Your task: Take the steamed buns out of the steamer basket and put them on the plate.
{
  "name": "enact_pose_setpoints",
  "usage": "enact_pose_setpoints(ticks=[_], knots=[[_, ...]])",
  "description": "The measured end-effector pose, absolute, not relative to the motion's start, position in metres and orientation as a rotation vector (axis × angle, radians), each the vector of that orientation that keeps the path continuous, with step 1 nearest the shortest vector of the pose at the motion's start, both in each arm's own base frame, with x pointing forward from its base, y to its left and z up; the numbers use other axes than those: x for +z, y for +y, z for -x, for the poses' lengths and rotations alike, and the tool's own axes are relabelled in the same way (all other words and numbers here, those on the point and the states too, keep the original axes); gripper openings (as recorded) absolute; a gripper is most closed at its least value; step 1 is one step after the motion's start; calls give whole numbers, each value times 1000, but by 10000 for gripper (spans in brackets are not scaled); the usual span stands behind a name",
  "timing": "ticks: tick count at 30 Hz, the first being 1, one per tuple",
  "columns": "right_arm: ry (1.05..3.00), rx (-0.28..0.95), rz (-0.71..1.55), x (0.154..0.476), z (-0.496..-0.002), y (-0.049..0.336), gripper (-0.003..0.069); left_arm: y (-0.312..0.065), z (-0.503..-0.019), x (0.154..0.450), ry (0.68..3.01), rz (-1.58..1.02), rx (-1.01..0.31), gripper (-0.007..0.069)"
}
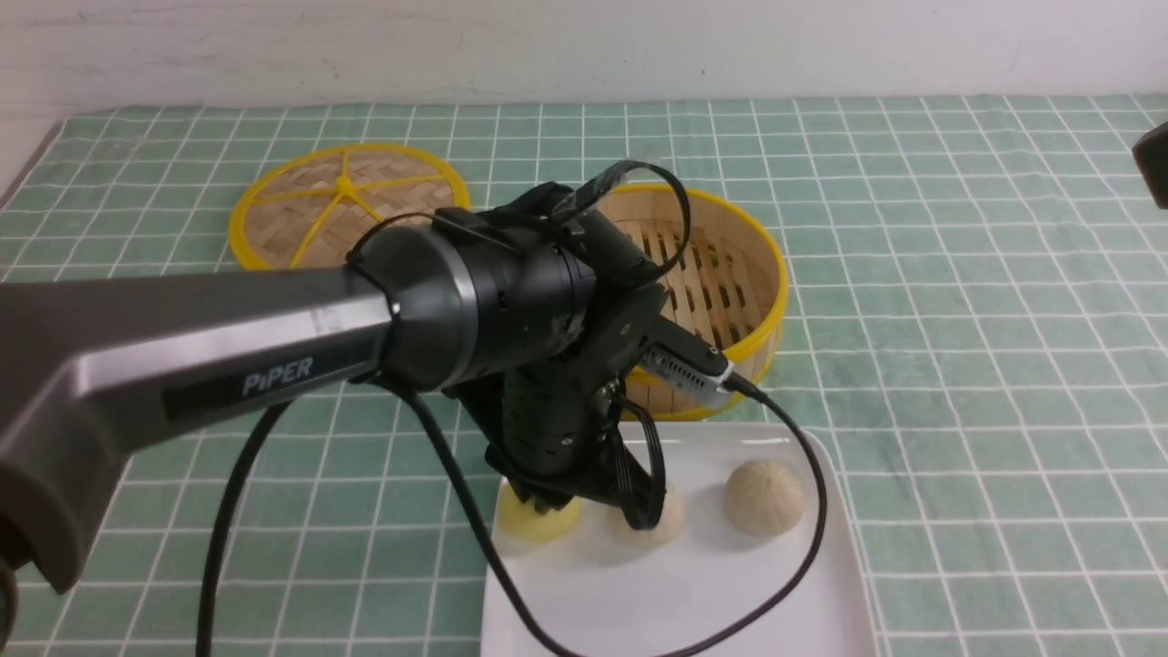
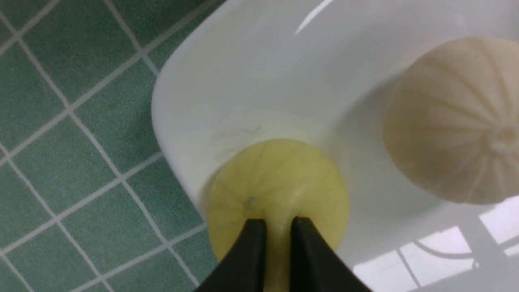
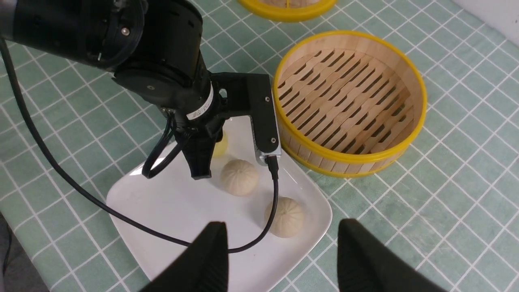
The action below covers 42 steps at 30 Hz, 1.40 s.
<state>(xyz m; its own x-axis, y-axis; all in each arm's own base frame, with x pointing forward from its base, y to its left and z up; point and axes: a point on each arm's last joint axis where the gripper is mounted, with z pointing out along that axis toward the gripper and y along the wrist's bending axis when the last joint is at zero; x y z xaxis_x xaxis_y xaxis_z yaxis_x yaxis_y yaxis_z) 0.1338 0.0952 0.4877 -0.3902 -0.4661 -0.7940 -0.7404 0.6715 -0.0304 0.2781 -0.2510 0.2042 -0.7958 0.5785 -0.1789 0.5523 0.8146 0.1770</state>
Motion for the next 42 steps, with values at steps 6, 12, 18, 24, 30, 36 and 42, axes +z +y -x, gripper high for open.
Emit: enact_pose_setpoints(ticks=[6, 12, 18, 24, 30, 36, 42], knots=[[2056, 419, 929, 488, -134, 95, 378, -251, -278, 204, 2778, -864, 169, 350], [2056, 420, 930, 488, -134, 95, 378, -256, -285, 219, 2746, -840, 148, 539], [2056, 419, 929, 488, -134, 95, 378, -263, -297, 292, 2575, -744, 72, 535], [2025, 403, 906, 490, -137, 95, 378, -235, -287, 400, 2312, -541, 50, 494], [1995, 334, 878, 492, -142, 92, 378, -176, -251, 484, 2077, -359, 146, 469], [1901, 223, 822, 502, -140, 82, 378, -118, -201, 535, 1933, -278, 165, 438], [1740, 50, 720, 524, -114, 54, 378, -66, -149, 566, 1822, -264, 123, 407]])
